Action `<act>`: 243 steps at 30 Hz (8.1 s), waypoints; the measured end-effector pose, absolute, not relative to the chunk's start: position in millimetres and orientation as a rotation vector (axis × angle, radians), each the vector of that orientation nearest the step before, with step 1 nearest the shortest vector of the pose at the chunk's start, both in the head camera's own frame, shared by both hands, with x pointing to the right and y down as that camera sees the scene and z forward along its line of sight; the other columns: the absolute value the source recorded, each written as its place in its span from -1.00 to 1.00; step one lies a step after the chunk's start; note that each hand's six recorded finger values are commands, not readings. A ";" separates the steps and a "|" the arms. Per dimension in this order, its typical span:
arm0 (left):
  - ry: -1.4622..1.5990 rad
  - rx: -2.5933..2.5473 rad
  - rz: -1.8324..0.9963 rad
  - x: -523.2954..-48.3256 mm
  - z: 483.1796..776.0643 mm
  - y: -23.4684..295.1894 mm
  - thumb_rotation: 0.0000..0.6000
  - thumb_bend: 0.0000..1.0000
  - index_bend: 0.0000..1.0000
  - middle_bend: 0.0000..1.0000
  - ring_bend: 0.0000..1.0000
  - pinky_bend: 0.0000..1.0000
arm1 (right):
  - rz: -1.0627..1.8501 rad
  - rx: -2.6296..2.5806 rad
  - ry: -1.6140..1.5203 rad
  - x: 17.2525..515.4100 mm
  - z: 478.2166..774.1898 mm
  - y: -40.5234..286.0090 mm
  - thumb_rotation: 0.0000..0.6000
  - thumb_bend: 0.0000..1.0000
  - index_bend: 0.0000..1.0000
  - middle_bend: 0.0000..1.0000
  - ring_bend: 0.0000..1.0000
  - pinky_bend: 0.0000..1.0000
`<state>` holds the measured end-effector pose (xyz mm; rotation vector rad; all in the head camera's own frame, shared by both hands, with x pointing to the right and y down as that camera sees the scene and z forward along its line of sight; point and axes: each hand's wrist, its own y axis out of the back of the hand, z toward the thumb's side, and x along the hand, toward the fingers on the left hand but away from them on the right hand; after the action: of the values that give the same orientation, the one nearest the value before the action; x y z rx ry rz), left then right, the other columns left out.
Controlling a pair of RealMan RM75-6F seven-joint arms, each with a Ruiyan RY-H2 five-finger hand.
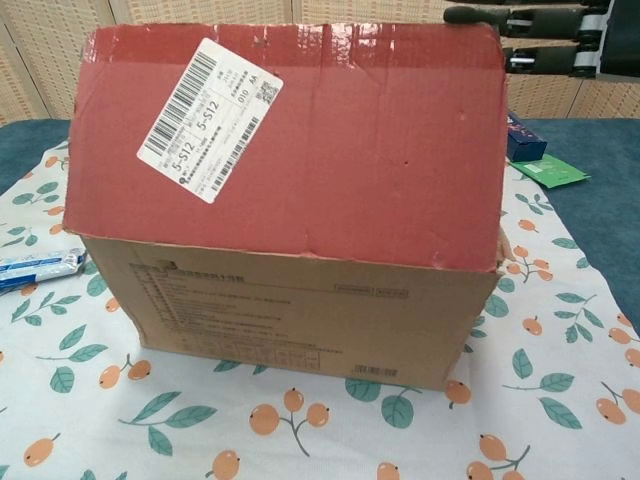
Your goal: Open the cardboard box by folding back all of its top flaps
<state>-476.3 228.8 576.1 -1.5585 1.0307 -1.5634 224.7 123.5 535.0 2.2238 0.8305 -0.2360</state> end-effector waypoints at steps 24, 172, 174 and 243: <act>1.041 -1.554 -1.537 -474.1 569.6 231.3 1.00 -0.73 -1.00 -0.93 -0.89 -1.00 | -0.207 2.344 0.706 206.4 487.7 147.9 1.00 -0.21 -1.00 -0.97 -0.76 -0.67; 1.116 -1.614 -1.490 -489.0 554.9 234.2 1.00 -0.73 -1.00 -0.93 -0.92 -1.00 | -1.507 3.936 0.260 54.9 608.5 71.8 -0.33 0.00 0.24 0.10 0.21 -0.12; 1.111 -1.616 -1.490 -488.2 555.6 234.2 1.00 -0.73 -1.00 -0.93 -0.92 -1.00 | -1.513 3.938 0.275 57.3 605.0 70.6 -0.32 -0.01 0.24 0.10 0.21 -0.12; 0.991 -1.626 -1.484 -459.4 573.3 240.0 1.00 -0.73 -1.00 -0.93 -0.92 -1.00 | -1.987 3.687 0.941 277.0 440.8 121.0 -0.33 -0.01 0.24 0.10 0.14 -0.12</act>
<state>-459.4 240.0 573.3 -1.6258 0.9906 -1.4840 277.0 121.0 440.8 3.6871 0.9406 -1.9869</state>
